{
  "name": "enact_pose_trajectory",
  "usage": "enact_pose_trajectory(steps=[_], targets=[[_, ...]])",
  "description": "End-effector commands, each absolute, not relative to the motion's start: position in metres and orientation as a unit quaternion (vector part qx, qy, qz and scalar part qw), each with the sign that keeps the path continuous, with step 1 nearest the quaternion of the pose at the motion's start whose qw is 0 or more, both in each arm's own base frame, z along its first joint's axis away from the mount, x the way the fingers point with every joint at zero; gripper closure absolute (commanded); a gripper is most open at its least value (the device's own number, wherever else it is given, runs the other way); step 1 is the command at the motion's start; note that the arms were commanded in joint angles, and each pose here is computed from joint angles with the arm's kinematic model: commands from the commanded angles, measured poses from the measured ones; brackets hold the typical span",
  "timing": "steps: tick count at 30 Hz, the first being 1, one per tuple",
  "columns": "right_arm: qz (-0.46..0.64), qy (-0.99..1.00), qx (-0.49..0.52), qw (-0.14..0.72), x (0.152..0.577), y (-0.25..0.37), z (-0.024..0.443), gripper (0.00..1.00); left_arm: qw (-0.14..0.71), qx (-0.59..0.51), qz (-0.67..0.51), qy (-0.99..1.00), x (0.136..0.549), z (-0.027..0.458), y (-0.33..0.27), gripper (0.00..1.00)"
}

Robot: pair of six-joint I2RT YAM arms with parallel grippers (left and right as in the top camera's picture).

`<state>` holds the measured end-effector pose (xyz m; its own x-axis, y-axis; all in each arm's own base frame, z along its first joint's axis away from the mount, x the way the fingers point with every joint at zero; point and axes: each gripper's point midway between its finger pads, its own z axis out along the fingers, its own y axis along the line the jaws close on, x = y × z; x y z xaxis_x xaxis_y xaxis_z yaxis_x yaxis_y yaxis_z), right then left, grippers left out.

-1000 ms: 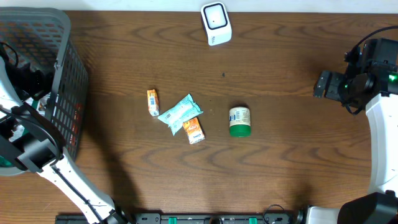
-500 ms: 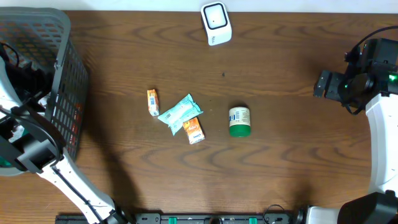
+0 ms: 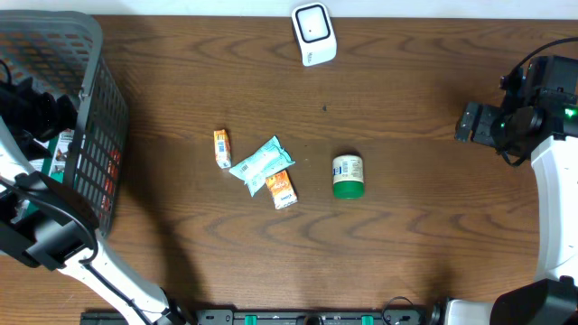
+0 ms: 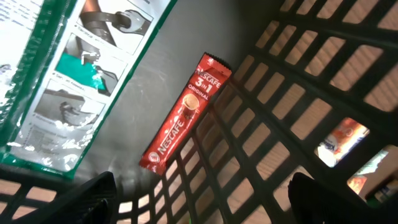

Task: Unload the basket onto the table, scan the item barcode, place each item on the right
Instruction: 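Move the left gripper back into the grey basket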

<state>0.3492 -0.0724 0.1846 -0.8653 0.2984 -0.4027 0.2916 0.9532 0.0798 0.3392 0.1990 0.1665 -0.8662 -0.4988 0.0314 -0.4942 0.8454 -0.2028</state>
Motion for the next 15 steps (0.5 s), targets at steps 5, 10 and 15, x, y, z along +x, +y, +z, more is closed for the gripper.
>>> enact_pose_trajectory(steps=[5,10,15], targets=[[0.002,0.966,0.149,0.211,0.35,-0.074,0.186,0.01,0.054,-0.244,-0.092,0.964,0.336,0.181,0.194,0.11],[0.002,0.966,0.149,0.211,0.35,-0.074,0.186,0.01,0.127,-0.239,-0.066,0.96,0.33,0.193,0.189,0.07],[0.002,0.966,0.149,0.211,0.35,-0.074,0.186,0.01,0.161,-0.24,-0.048,0.956,0.335,0.143,0.197,0.02]])
